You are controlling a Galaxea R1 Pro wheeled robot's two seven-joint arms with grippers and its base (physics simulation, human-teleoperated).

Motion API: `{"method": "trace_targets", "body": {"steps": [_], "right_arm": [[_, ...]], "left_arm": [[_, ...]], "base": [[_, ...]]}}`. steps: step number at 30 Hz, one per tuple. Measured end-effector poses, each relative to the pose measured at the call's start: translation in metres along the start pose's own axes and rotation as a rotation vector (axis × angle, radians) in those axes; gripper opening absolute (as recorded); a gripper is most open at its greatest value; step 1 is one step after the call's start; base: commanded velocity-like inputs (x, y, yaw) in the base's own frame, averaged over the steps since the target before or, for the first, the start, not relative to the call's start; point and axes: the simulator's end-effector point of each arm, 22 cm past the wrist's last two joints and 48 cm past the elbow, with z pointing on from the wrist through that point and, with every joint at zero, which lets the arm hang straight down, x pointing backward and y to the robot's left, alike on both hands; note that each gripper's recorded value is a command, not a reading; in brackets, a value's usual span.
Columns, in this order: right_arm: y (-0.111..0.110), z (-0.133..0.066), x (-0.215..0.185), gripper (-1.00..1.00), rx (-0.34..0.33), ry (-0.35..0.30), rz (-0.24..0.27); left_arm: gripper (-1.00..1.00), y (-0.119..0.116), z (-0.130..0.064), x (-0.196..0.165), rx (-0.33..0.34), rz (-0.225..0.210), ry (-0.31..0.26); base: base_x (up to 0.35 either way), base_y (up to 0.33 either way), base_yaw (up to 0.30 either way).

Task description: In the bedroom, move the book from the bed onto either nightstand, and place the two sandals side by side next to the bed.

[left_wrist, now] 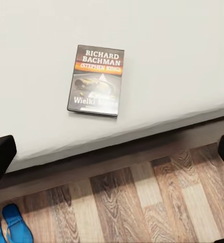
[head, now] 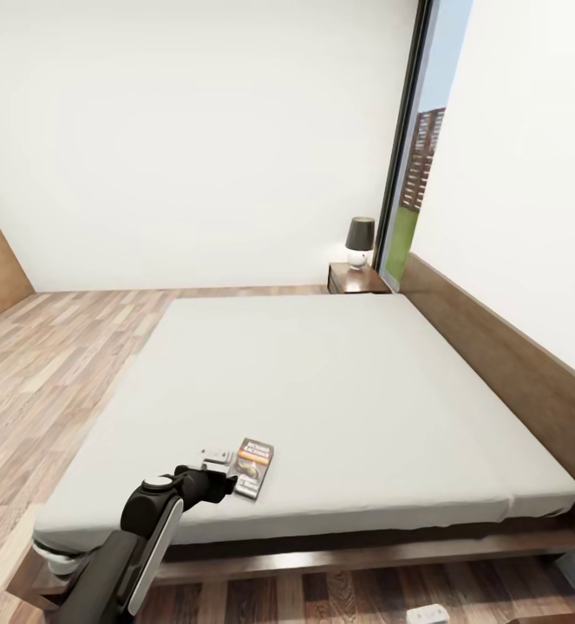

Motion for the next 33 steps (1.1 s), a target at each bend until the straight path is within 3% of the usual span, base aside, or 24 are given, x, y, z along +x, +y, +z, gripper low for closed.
{"method": "trace_targets", "body": {"steps": [11, 33], "right_arm": [[0.0003, 0.0002, 0.0001, 1.0, 0.0, 0.001, -0.002], [-0.0039, -0.0001, 0.0025, 1.0, 0.005, 0.006, -0.002]], "left_arm": [[1.0, -0.0008, 0.0003, 0.0003, 0.0, 0.003, 0.001], [1.0, -0.0018, 0.0001, -0.0004, 0.0, 0.005, 0.0]], "base": [[0.214, 0.0, 0.0], [0.026, 0.0, 0.0]]}}
